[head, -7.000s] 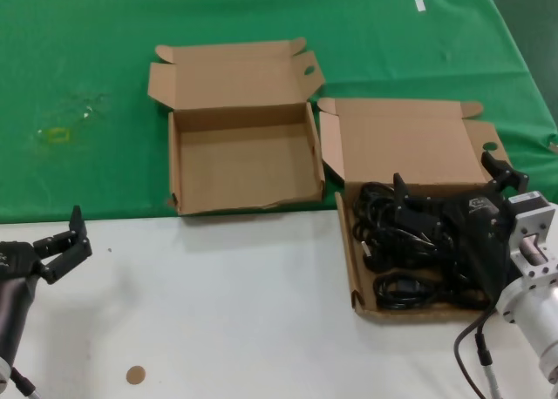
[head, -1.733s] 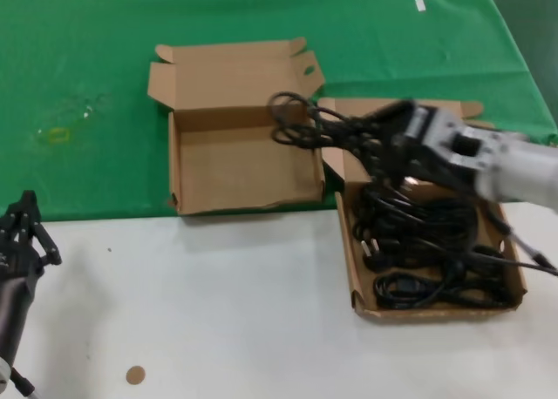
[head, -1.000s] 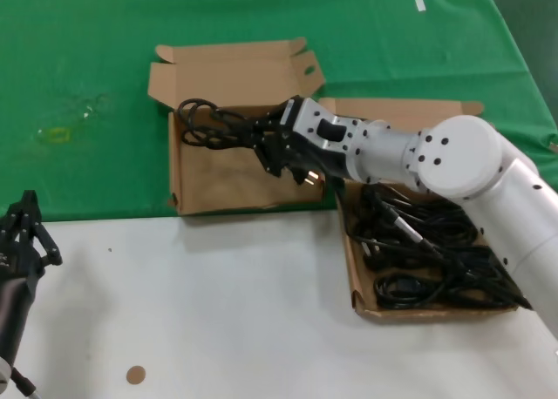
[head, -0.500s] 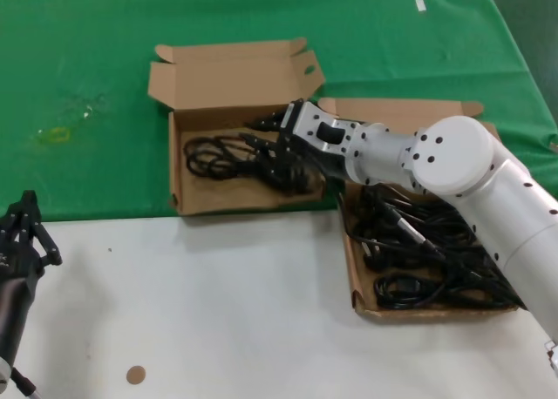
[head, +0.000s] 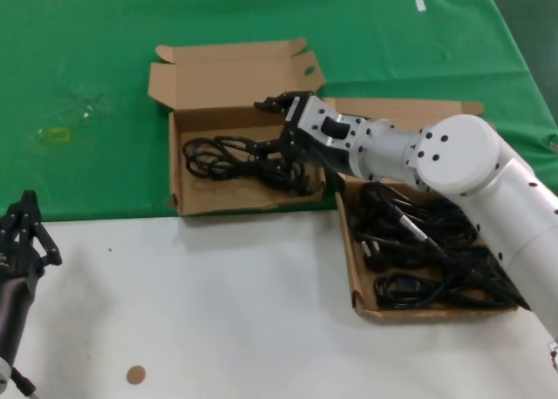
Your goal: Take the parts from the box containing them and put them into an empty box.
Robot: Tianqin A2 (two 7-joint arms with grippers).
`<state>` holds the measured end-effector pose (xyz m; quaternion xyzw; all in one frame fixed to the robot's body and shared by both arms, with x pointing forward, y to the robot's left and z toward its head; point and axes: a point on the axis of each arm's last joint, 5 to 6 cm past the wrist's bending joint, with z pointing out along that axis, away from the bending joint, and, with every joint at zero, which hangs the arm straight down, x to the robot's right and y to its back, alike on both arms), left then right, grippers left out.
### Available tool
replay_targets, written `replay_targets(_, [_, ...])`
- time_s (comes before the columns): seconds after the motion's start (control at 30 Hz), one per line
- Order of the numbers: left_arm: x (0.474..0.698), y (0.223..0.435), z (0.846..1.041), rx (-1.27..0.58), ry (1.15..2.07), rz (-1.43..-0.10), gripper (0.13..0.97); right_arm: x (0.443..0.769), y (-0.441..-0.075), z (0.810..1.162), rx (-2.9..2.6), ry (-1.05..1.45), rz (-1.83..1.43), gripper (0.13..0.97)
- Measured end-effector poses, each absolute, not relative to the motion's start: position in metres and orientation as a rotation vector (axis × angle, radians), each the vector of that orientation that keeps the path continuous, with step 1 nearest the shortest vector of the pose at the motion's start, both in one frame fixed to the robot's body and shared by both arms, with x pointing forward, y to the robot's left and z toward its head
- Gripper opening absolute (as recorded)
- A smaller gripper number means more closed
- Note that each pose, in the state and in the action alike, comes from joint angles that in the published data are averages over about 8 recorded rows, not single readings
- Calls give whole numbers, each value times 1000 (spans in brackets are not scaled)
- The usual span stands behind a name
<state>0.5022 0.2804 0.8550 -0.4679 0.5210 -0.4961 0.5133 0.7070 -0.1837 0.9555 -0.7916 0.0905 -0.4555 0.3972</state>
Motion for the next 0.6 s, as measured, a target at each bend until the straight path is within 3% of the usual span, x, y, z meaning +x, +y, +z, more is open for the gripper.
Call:
replay_targets(0.17, [502,280,855,-1125,1253,-1193,161,703,-185,951,-1980,253,-1153,423])
replay_targets(0.3, [502,280,855,-1125,1253,-1193,171,696,-187,944,-1944,289,-1152,423])
replay_targets(0.6, [502,280,855,-1125,1253,-1193,245,678,-193,925,-1848,391,-1151,643])
